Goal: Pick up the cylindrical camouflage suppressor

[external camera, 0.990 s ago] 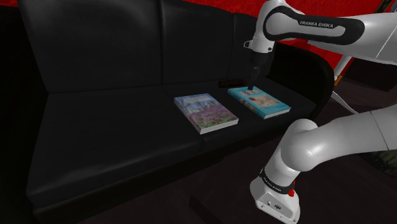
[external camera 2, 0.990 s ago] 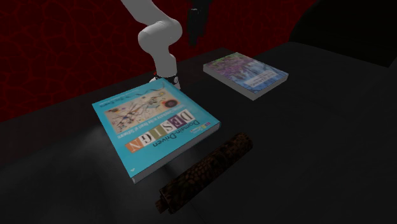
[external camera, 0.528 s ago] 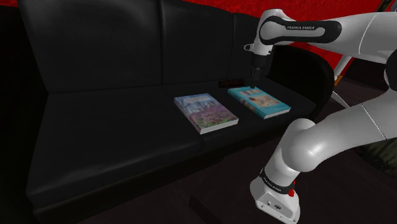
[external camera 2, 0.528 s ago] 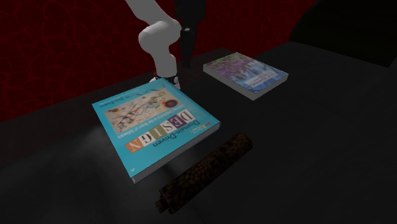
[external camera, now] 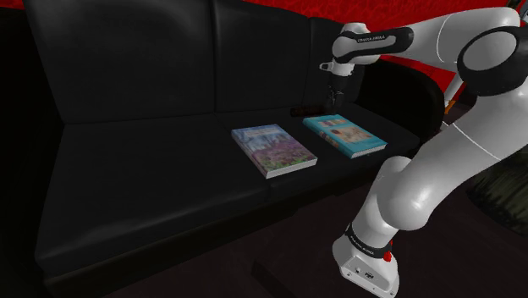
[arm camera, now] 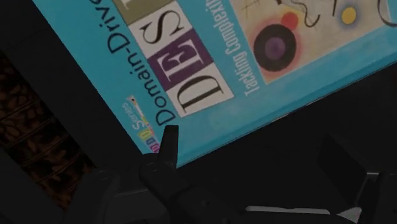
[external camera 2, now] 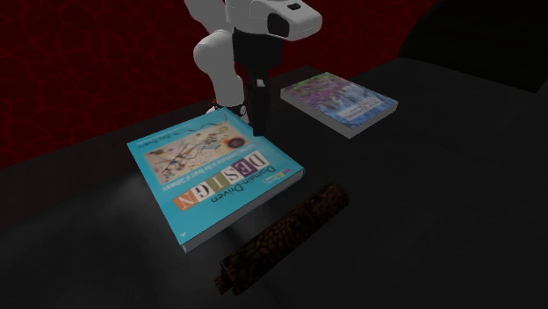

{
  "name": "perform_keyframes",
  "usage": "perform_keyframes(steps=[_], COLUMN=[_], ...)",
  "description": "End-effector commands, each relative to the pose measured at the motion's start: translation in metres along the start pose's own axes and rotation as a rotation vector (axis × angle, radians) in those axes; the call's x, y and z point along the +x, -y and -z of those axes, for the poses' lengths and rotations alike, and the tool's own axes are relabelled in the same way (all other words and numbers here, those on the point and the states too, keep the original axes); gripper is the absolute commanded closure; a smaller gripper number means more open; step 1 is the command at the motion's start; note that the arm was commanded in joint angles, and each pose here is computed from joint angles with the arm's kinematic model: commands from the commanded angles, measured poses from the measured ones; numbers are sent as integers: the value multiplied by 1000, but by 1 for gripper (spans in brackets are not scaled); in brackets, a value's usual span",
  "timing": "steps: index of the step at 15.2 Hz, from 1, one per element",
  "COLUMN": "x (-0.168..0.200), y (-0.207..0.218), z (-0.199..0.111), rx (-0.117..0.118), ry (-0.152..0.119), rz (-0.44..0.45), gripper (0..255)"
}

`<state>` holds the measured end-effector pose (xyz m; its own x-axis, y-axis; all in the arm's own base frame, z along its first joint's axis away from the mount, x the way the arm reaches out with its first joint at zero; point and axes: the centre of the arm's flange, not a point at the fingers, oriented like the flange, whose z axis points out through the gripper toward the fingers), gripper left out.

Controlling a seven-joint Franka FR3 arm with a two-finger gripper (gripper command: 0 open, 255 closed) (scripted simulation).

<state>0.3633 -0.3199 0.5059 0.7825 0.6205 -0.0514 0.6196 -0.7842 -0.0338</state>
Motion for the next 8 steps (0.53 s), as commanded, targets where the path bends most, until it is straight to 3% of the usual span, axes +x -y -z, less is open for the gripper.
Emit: perform_keyframes(steps=[1,8], x=[-3,2], y=[-26,-115], z=[-4,-26], rx=[-4,-9], ry=[-3,-18], rz=[59,247], gripper=[0,0])
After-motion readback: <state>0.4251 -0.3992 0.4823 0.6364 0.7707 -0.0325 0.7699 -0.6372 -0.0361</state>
